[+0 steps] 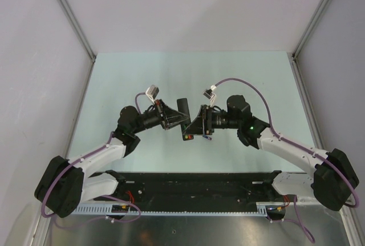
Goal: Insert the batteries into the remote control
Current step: Load the battery into the remote control.
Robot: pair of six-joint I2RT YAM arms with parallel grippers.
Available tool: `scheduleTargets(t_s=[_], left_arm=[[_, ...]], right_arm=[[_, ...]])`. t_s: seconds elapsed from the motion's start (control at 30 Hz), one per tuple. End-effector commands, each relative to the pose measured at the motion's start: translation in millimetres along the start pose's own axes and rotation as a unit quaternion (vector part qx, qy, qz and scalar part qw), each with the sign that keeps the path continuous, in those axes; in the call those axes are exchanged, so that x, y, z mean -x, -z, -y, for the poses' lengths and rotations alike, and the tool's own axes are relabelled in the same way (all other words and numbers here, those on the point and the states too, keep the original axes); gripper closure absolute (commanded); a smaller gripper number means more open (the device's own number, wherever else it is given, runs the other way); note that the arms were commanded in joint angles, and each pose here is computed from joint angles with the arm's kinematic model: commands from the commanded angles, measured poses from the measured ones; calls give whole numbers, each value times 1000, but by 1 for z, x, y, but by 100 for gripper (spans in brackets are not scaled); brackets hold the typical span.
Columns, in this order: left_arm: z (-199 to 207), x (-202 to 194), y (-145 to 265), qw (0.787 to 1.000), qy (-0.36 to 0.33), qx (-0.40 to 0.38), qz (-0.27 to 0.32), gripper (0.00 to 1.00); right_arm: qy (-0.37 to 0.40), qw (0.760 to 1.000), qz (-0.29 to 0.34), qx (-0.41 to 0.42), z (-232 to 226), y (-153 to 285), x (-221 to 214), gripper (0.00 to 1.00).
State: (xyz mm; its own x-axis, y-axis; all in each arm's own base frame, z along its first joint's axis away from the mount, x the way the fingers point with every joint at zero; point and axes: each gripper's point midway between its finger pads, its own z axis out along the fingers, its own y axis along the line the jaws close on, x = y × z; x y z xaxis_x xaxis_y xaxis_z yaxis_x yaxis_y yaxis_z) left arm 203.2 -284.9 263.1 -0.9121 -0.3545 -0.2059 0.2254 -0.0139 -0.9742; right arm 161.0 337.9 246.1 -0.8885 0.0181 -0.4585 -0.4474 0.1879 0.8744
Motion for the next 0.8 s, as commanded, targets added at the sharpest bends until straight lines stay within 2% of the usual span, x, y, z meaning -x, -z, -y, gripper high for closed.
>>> scheduleTargets(t_s=[0.0, 0.13, 0.3, 0.33, 0.5, 0.63, 0.67, 0.73, 0.77], left_arm=[[23, 2, 0, 999, -30, -38, 2, 100], [20, 3, 0, 999, -33, -35, 4, 100], [13, 3, -1, 999, -33, -27, 4, 100], [11, 3, -1, 999, -35, -25, 4, 100], [-3, 6, -1, 999, -33, -10, 7, 100], [-7, 9, 3, 999, -43, -6, 16, 100], [-8, 10, 5, 999, -45, -5, 19, 100], [-9, 11, 7, 998, -54, -4, 24, 100], [-5, 11, 9, 998, -61, -9, 28, 100]], right_arm=[[9, 1000, 16, -8, -3, 3, 11, 45], [18, 999, 30, -11, -9, 11, 22, 32], [30, 998, 50, -15, -19, 26, 36, 23], [34, 998, 54, -15, -21, 29, 39, 17], [70, 993, 91, -39, -36, 61, 57, 13], [80, 970, 151, -170, -1, 95, 77, 15], [59, 951, 175, -248, 28, 108, 80, 16], [34, 924, 182, -336, 67, 121, 78, 22], [15, 895, 183, -406, 95, 136, 73, 25]])
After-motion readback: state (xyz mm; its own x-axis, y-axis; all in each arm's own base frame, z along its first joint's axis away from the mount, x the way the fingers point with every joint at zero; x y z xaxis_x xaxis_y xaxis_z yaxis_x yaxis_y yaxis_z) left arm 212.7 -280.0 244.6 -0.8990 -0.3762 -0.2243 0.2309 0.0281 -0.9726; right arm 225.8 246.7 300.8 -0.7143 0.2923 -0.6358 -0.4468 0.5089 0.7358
